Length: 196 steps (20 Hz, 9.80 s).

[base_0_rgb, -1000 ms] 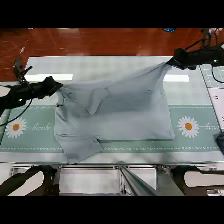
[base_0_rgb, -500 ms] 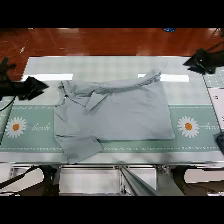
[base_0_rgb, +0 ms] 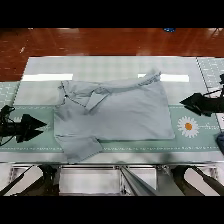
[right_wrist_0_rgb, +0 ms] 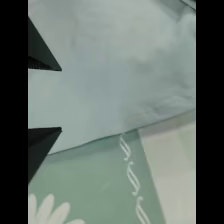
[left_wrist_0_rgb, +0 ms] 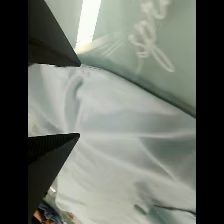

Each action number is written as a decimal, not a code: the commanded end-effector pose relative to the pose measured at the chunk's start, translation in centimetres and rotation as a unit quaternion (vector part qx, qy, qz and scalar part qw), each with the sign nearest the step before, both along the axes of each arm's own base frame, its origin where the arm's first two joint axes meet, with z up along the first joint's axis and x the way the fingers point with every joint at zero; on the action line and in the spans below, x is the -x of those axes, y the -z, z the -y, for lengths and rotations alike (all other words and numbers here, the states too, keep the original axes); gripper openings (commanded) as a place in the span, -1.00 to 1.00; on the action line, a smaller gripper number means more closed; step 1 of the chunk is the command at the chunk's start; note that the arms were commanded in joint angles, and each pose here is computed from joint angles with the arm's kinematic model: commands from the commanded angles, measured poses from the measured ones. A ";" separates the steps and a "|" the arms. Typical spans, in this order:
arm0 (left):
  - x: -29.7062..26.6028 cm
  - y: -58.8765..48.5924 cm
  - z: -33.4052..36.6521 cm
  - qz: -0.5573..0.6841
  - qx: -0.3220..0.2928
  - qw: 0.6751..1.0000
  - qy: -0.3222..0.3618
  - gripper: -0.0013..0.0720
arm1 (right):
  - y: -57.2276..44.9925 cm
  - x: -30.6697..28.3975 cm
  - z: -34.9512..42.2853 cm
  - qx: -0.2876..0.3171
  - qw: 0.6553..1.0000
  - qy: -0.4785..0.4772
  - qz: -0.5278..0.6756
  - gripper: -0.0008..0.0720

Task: Fold the shirts.

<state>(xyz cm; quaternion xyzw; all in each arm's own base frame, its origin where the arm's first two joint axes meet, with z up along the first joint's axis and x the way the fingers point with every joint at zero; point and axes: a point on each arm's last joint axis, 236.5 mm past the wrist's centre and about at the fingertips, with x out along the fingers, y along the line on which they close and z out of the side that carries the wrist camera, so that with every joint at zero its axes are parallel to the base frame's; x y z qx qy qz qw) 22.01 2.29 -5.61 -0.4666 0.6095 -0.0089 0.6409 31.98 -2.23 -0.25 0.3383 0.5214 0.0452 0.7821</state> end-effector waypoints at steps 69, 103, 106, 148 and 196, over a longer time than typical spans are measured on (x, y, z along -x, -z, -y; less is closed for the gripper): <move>1.1 -59.6 5.4 0.680 -0.441 0.586 -0.023 -0.93 | -50.2 8.2 -5.0 0.288 0.821 -0.012 0.493 -0.91; -32.9 -4.7 10.6 0.213 -0.114 0.966 0.091 -0.93 | -2.5 -23.5 0.6 -0.054 0.995 -0.018 0.085 -0.91; -31.4 -6.1 9.2 0.218 -0.119 0.960 0.126 -0.93 | -1.6 -21.6 1.1 -0.034 0.997 -0.044 0.055 -0.91; 1.8 5.9 13.5 0.016 -0.022 0.994 0.108 0.42 | 1.6 -0.1 0.6 -0.050 0.996 0.067 0.016 0.14; -26.7 -4.2 12.7 0.158 0.008 0.979 0.127 -0.93 | 3.2 -13.8 -1.6 -0.098 0.995 -0.017 -0.025 -0.91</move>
